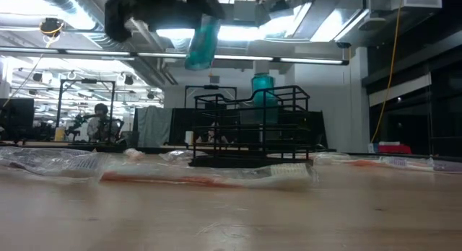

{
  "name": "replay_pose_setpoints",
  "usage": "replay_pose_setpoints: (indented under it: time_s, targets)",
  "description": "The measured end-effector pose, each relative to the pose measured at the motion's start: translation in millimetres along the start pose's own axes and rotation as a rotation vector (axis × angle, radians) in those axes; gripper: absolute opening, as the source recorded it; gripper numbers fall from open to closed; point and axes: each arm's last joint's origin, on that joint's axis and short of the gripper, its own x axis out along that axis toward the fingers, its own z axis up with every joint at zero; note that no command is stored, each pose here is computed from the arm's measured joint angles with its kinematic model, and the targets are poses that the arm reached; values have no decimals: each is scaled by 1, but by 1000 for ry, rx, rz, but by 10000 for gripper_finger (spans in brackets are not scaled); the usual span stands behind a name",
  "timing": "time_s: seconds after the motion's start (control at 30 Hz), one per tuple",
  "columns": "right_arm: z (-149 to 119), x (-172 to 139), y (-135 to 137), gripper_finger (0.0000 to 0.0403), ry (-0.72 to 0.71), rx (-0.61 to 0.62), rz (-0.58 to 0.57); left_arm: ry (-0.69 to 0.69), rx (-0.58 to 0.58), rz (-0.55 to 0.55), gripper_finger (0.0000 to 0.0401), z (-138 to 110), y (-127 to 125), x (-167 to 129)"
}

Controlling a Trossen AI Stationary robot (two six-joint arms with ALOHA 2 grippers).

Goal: Pick & Place toothbrushing station
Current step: Put the blue mouthwash into the wire organizer

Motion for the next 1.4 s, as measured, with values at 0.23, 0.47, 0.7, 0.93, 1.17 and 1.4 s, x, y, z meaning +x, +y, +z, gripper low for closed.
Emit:
replay_pose_setpoints:
  time_s: [0.23, 0.47, 0.7, 0.93, 1.17, 1.4]
  targets:
    - [2, 2, 0, 100, -8, 11, -2, -8, 184, 57, 91, 11, 7, 22]
    - [2, 2, 1, 100, -8, 17, -1, -9, 299, 104, 91, 1, 21, 38]
    - [2, 2, 2, 100, -2, 47, 8, -7, 376, 160, 91, 18, 15, 59]
    - [4, 4, 2, 100, -6, 59, 7, 4, 489, 227, 91, 46, 19, 82]
    - [4, 4, 2, 100, -10, 60, 8, 78, 688, 287, 91, 46, 29, 106]
    - [4, 4, 3, 100, -12, 64, 11, 25, 577, 266, 91, 62, 15, 98]
